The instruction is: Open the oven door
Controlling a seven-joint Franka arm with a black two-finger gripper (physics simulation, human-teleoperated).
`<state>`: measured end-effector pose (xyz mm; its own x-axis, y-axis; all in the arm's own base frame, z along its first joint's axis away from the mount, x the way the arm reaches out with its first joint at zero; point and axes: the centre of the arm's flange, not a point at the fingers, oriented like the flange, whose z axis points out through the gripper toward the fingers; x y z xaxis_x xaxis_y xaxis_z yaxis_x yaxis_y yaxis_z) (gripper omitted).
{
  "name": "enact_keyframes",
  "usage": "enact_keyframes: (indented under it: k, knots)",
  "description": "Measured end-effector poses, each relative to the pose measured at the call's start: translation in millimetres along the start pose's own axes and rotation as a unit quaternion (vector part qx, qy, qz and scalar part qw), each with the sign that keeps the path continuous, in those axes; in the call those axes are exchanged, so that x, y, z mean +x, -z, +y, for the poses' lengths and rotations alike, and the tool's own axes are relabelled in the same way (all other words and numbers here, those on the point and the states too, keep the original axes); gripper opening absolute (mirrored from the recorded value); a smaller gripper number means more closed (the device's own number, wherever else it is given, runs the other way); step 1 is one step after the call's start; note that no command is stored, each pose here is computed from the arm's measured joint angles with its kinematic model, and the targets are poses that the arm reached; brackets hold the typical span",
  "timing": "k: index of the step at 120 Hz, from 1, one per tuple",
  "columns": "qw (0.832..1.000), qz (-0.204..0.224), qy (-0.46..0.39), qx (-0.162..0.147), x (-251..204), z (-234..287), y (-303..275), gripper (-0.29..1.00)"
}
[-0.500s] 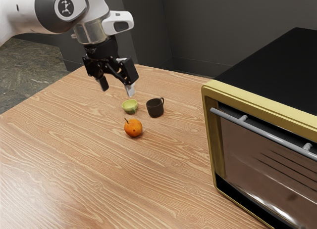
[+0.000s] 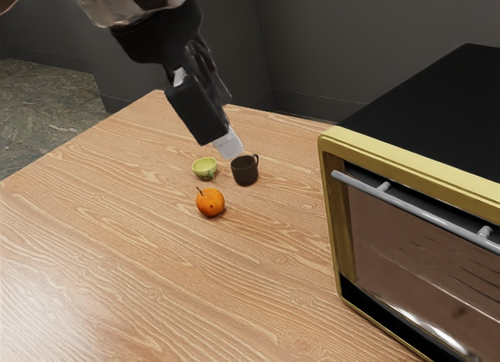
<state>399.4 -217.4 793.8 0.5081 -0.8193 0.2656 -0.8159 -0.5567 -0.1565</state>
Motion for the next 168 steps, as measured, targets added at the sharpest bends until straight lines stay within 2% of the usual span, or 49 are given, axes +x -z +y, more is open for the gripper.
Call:
enact_keyframes:
  k: [10,17,38,60,76,101,119,168]
  knots:
    - [0.996,0.034,-0.076,-0.019,-13,18,-20,0.7]
    - [0.987,0.06,-0.145,-0.025,-7,34,-31,0.7]
    - [0.945,0.113,-0.305,-0.006,14,55,-41,0.7]
    - [0.906,0.127,-0.402,0.016,21,50,-55,0.7]
    - [0.893,0.118,-0.433,0.039,17,42,-64,0.7]
    - [0.879,0.084,-0.463,0.075,21,43,-71,0.7]
    - [0.872,0.065,-0.479,0.078,42,42,-88,0.7]
    - [0.882,0.051,-0.463,0.067,59,11,-119,0.7]
